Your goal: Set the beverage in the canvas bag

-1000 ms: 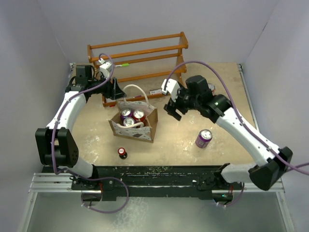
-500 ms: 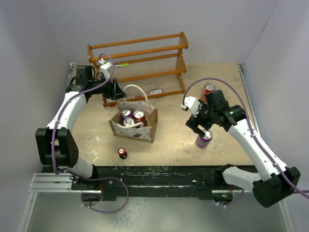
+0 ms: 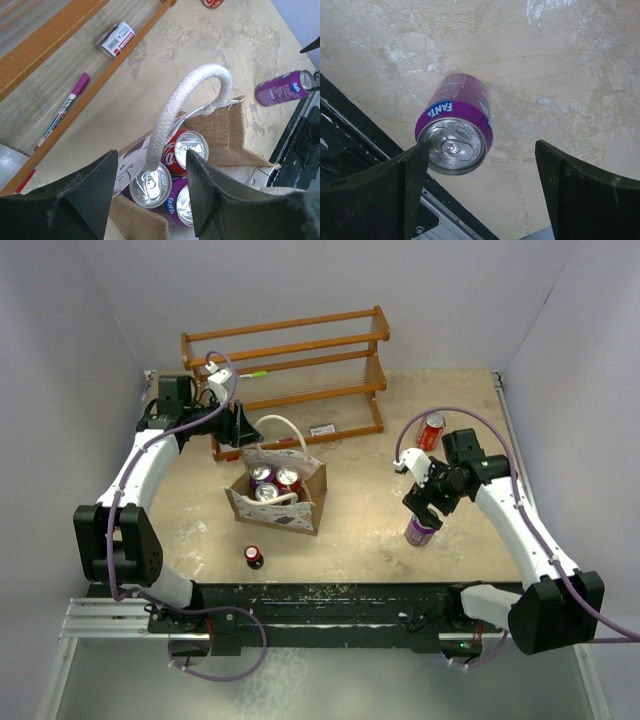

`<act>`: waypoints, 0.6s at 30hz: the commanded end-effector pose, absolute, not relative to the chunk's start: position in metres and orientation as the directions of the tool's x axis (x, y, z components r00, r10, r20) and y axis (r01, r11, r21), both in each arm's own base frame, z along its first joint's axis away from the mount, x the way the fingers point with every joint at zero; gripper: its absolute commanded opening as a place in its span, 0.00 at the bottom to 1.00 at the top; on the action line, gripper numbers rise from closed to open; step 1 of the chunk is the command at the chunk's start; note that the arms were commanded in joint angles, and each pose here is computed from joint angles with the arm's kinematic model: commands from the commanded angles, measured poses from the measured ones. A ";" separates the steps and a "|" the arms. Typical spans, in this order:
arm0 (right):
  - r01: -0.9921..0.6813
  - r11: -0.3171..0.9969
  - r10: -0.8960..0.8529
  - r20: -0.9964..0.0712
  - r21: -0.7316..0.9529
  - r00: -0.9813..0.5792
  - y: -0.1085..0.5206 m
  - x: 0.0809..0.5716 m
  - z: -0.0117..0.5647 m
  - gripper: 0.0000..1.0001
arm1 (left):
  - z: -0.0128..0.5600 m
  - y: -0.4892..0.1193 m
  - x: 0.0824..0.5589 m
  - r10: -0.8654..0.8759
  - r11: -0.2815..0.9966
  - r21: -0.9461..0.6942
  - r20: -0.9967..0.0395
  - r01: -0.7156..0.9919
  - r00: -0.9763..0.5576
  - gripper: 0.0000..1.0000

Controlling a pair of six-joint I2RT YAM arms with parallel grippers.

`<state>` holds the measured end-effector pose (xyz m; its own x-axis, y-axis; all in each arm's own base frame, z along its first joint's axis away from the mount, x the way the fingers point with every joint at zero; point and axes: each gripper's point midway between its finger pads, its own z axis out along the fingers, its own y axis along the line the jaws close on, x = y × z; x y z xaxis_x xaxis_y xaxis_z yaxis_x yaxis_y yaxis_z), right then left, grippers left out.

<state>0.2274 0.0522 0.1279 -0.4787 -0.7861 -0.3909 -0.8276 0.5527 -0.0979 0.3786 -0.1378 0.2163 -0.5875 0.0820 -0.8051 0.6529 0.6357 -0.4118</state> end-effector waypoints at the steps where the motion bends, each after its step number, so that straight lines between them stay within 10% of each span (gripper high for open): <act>1: -0.856 0.515 -0.807 -0.353 -0.030 -0.473 0.050 0.211 0.110 0.88 | 0.230 -0.142 0.380 0.075 0.613 -0.393 -0.835 0.686 -0.545 0.60; 18: -0.832 0.549 -0.757 -0.467 -0.077 -0.456 0.057 0.223 0.154 0.88 | 0.229 -0.142 0.380 0.075 0.615 -0.393 -0.834 0.684 -0.547 0.60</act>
<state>0.2311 0.0496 0.1398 -0.4774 -0.7670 -0.4286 -0.8186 0.5656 -0.1003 0.3786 -0.1378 0.2163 -0.5875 0.0820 -0.8051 0.6529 0.6357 -0.4118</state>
